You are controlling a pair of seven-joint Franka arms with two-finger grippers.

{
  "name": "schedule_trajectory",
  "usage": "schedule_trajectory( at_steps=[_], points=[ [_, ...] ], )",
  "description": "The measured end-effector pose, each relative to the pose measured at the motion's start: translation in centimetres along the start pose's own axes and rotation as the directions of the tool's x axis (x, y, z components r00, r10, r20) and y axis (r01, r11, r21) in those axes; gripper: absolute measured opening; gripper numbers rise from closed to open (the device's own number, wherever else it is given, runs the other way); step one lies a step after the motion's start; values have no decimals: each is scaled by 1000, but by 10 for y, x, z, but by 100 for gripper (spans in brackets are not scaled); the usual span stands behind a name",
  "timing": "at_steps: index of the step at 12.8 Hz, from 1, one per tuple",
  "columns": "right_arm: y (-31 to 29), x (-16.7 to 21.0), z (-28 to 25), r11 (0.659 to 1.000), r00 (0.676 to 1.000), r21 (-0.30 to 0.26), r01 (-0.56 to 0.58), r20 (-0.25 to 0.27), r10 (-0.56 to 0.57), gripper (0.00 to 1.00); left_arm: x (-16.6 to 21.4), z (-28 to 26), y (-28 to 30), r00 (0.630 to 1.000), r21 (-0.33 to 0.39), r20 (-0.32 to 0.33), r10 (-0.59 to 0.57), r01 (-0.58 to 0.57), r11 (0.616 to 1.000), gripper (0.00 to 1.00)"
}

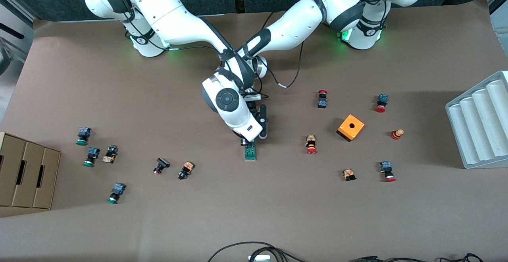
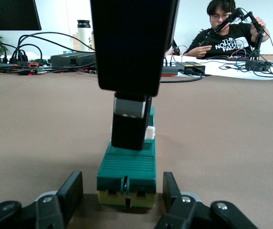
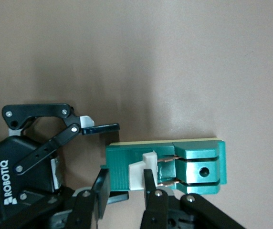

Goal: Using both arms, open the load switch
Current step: 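Open the right gripper and lift it off the handle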

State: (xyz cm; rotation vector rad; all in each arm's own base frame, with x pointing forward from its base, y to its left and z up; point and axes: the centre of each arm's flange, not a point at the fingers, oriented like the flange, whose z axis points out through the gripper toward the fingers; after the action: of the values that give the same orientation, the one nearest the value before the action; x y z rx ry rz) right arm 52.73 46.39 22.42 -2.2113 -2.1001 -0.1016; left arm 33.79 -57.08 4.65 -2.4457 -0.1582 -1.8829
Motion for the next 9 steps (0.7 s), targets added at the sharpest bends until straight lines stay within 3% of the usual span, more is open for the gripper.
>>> schedule_trajectory(
  at_steps=[2, 3, 5, 9],
  points=[
    [0, 0, 0, 1000, 1000, 0, -2, 0, 2, 41, 0, 0, 0, 1000, 0, 0, 0, 0, 1000, 76],
    [0, 0, 0, 1000, 1000, -2, -3, 0, 3, 50, 0, 0, 0, 1000, 0, 0, 0, 0, 1000, 76],
    [3, -2, -2, 1000, 1000, -10, -12, -2, 12, 56, 0, 0, 0, 1000, 0, 0, 0, 0, 1000, 76],
    [10, -2, -25, 999, 1000, -30, -19, -19, 19, 97, 0, 0, 0, 1000, 0, 0, 0, 0, 1000, 76]
  ],
)
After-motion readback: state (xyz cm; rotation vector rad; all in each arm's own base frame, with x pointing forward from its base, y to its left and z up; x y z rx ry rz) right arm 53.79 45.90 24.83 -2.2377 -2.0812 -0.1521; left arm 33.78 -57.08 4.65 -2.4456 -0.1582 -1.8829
